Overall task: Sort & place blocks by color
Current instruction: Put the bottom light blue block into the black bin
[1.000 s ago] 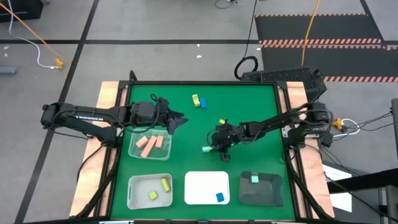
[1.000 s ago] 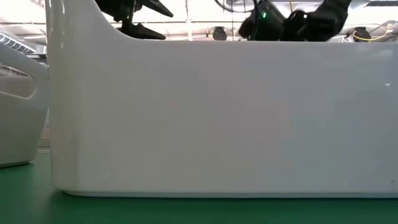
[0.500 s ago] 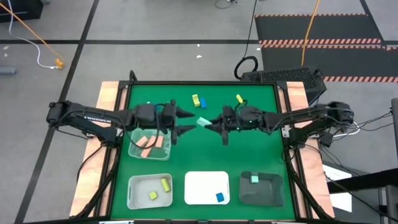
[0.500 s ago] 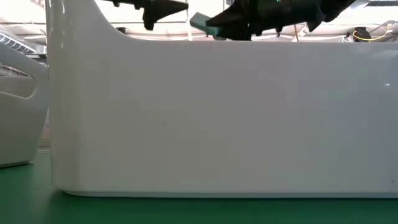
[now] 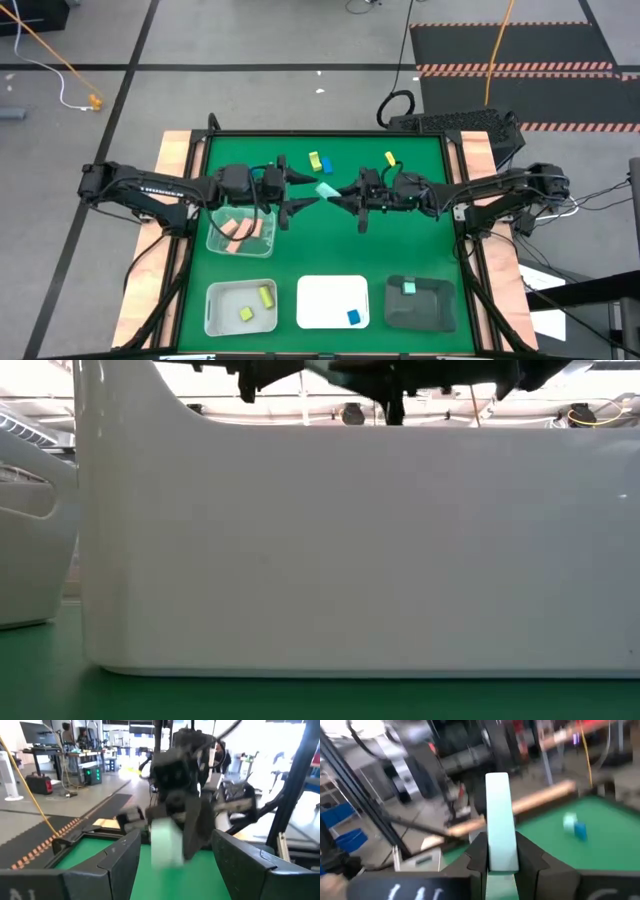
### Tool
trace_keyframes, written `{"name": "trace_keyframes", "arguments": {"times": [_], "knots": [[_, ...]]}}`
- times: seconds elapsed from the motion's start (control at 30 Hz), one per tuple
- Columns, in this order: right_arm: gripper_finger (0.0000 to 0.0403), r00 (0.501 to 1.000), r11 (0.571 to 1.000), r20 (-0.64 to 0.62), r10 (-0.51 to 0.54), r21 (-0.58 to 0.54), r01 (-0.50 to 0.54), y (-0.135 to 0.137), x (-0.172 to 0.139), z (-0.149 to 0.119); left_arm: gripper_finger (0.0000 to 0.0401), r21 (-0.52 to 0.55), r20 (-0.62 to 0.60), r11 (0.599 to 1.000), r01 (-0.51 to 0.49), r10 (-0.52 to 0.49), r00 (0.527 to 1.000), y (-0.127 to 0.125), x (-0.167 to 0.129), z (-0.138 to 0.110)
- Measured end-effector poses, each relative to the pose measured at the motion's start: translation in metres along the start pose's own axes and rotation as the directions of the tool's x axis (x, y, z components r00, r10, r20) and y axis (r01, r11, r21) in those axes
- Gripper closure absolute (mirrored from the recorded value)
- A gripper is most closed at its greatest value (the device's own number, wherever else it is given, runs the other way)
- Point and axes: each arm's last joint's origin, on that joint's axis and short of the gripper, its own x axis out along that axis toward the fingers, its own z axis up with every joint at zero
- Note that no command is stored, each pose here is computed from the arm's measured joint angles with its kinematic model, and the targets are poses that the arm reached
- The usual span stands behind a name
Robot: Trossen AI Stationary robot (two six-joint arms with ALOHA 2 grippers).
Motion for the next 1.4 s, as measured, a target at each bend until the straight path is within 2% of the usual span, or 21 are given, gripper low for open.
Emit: {"name": "trace_keyframes", "arguments": {"times": [0.1, 0.2, 0.33, 0.47, 0.57, 0.67, 0.77, 0.83, 0.97, 1.1, 1.3, 1.4], "knots": [[0.0357, 0.991, 0.995, -0.124, -0.046, 0.086, 0.057, -0.002, -0.01, -0.004, 0.0158, -0.05, -0.001, 0.999, 0.0, 0.0, 1.0, 0.0, -0.001, 0.0], [0.0357, 0.957, 0.97, -0.286, -0.051, 0.213, 0.116, -0.003, -0.025, -0.009, 0.0158, -0.104, -0.007, 0.995, 0.0, -0.001, 1.0, 0.0, 0.0, 0.0], [0.0357, 0.878, 0.877, -0.473, 0.071, 0.45, 0.171, 0.005, -0.045, -0.015, 0.0158, -0.143, -0.029, 0.99, -0.004, -0.001, 1.0, 0.0, -0.001, -0.002], [0.0357, 0.764, 0.73, -0.599, 0.239, 0.63, 0.266, 0.021, -0.062, -0.022, 0.0158, -0.144, -0.071, 0.99, -0.011, 0.001, 0.997, 0.0, -0.001, -0.006], [0.0357, 0.65, 0.624, -0.677, 0.346, 0.683, 0.379, 0.034, -0.075, -0.029, 0.0158, -0.151, -0.108, 0.988, -0.019, 0.003, 0.994, 0.0, -0.001, -0.01], [0.0357, 0.527, 0.564, -0.758, 0.386, 0.645, 0.516, 0.046, -0.087, -0.041, 0.0158, -0.165, -0.139, 0.986, -0.028, 0.005, 0.99, 0.0, -0.001, -0.013], [0.0357, 0.418, 0.534, -0.828, 0.373, 0.56, 0.633, 0.055, -0.098, -0.053, 0.0158, -0.182, -0.16, 0.983, -0.035, 0.005, 0.987, 0.0, -0.002, -0.015], [0.0357, 0.348, 0.522, -0.855, 0.385, 0.513, 0.681, 0.06, -0.104, -0.06, 0.0158, -0.192, -0.163, 0.981, -0.037, 0.006, 0.987, 0.0, -0.002, -0.015], [0.0357, 0.29, 0.521, -0.87, 0.398, 0.475, 0.709, 0.072, -0.11, -0.067, 0.0158, -0.187, -0.173, 0.982, -0.039, 0.006, 0.985, 0.0, -0.002, -0.016], [0.0343, 0.265, 0.533, -0.873, 0.408, 0.464, 0.708, 0.079, -0.115, -0.069, 0.0158, -0.187, -0.183, 0.981, -0.042, 0.007, 0.983, 0.001, -0.002, -0.017], [0.0278, 0.255, 0.591, -0.875, 0.411, 0.468, 0.657, 0.082, -0.116, -0.071, 0.0158, -0.19, -0.186, 0.981, -0.043, 0.007, 0.983, 0.001, -0.002, -0.018], [0.0246, 0.256, 0.597, -0.875, 0.41, 0.47, 0.65, 0.082, -0.116, -0.071, 0.0158, -0.208, -0.192, 0.977, -0.048, 0.008, 0.981, 0.001, -0.002, -0.018]]}}
